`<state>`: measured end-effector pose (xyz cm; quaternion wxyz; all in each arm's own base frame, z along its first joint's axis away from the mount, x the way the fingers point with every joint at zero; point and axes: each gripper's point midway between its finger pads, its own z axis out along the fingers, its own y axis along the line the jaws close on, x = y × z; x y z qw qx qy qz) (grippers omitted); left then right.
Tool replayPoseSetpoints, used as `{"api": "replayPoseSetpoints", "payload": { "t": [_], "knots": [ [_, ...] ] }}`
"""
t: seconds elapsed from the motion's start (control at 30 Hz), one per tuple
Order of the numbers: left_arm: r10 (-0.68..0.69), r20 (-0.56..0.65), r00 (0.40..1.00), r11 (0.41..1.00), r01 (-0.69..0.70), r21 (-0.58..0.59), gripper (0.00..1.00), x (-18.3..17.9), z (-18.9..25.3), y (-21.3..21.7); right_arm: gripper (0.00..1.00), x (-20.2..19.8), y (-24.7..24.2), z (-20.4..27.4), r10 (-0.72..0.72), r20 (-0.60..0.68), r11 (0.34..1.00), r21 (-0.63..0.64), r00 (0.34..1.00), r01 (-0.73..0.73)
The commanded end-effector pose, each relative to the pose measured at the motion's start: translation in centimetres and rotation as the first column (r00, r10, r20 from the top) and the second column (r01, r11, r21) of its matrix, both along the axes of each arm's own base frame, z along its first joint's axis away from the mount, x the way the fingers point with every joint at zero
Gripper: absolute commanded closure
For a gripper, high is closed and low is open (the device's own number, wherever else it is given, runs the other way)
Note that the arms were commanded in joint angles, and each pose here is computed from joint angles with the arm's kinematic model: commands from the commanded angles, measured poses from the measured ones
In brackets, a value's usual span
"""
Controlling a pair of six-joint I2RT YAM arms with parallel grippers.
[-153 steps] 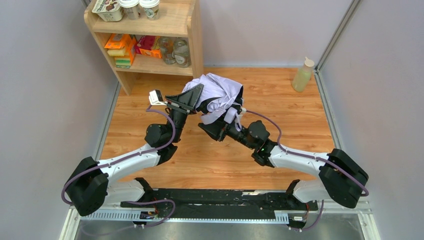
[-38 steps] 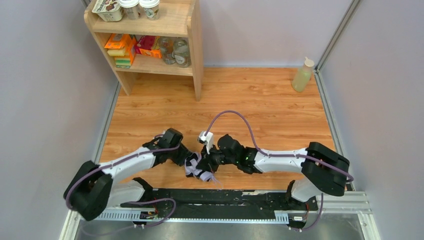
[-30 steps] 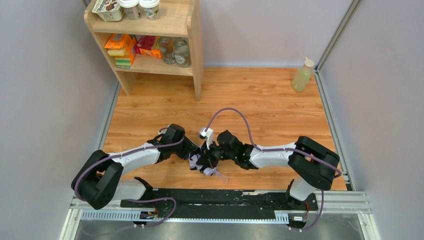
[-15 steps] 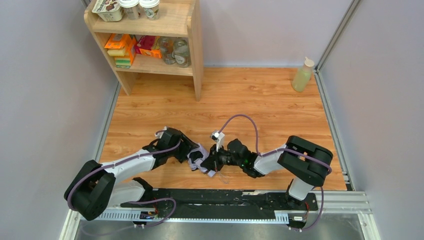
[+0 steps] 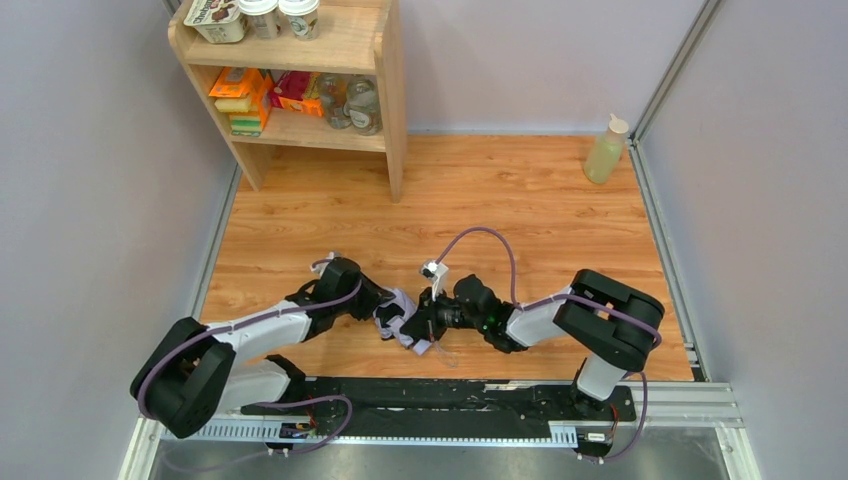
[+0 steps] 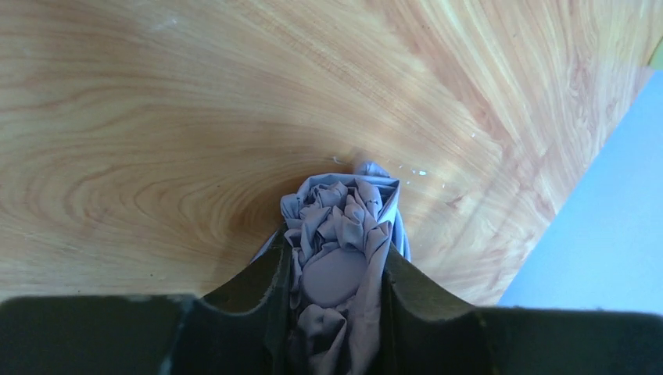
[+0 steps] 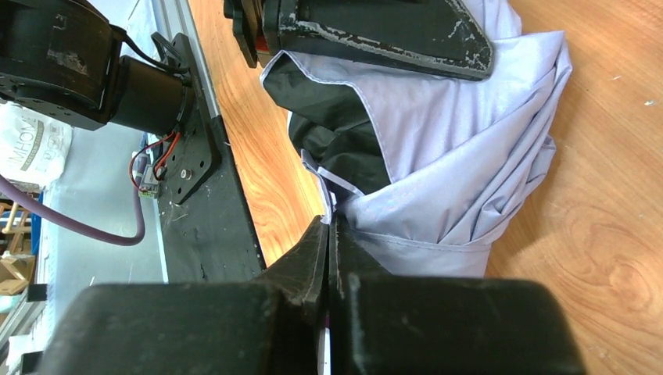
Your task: Put away the umbrella
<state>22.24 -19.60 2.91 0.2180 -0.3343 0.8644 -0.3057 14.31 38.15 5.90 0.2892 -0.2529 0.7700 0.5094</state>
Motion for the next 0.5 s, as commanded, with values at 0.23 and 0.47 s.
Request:
{"api": "replayPoseSetpoints", "payload": {
  "t": [0.23,0.47],
  "knots": [
    [0.01,-0.522,0.853,0.989,0.067,0.128,1.0,-5.3,-1.1,1.8,1.0,0.2,1.6,3.4,0.127,0.284,0.983,-0.166,0.951,-0.081],
    [-0.133,-0.692,0.71,0.976,0.217,0.035,1.0,-5.7,-1.6,-0.2,1.0,-1.0,3.8,4.2,0.255,0.404,0.955,-0.247,0.879,-0.164]
  ]
}}
